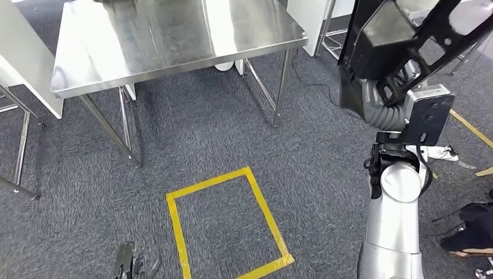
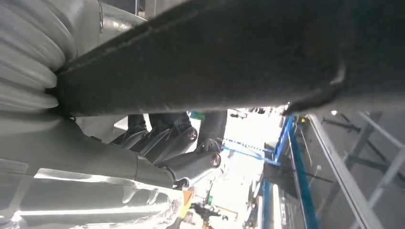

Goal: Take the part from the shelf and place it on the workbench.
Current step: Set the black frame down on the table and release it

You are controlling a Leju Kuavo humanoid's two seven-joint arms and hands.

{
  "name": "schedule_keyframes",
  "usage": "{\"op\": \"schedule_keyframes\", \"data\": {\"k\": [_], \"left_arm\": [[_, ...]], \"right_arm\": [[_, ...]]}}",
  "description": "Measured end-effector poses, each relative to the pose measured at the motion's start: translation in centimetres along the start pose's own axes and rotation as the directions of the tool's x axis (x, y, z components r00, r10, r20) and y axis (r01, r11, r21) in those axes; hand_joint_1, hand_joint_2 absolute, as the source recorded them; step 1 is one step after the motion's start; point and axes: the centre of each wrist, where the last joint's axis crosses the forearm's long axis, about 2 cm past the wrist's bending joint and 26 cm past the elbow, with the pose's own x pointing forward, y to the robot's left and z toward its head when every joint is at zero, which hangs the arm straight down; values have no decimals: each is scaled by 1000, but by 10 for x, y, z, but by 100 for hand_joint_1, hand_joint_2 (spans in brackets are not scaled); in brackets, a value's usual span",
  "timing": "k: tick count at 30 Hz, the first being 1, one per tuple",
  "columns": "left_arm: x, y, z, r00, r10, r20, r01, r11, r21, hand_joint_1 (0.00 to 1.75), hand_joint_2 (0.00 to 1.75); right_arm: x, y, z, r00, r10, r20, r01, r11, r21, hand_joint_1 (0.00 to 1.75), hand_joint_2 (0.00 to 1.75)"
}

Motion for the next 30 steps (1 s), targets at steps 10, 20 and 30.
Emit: {"op": "schedule_keyframes", "data": {"k": [10,20,30], "left_arm": [[-3,-2,2,1000,6,-12,-6,1000,-6,0,175],[-6,0,4,1000,4,-21,-4,1000,-6,0,175],[-4,1,3,1000,3,-18,-3,1000,-6,0,175]], "right_arm": [[-2,1,3,1000,1,-8,0,1000,3,175,175],[-2,4,5,1000,-4,-11,4,1000,6,175,175],[1,3,1,1000,-5,2,5,1000,3,175,175]]}}
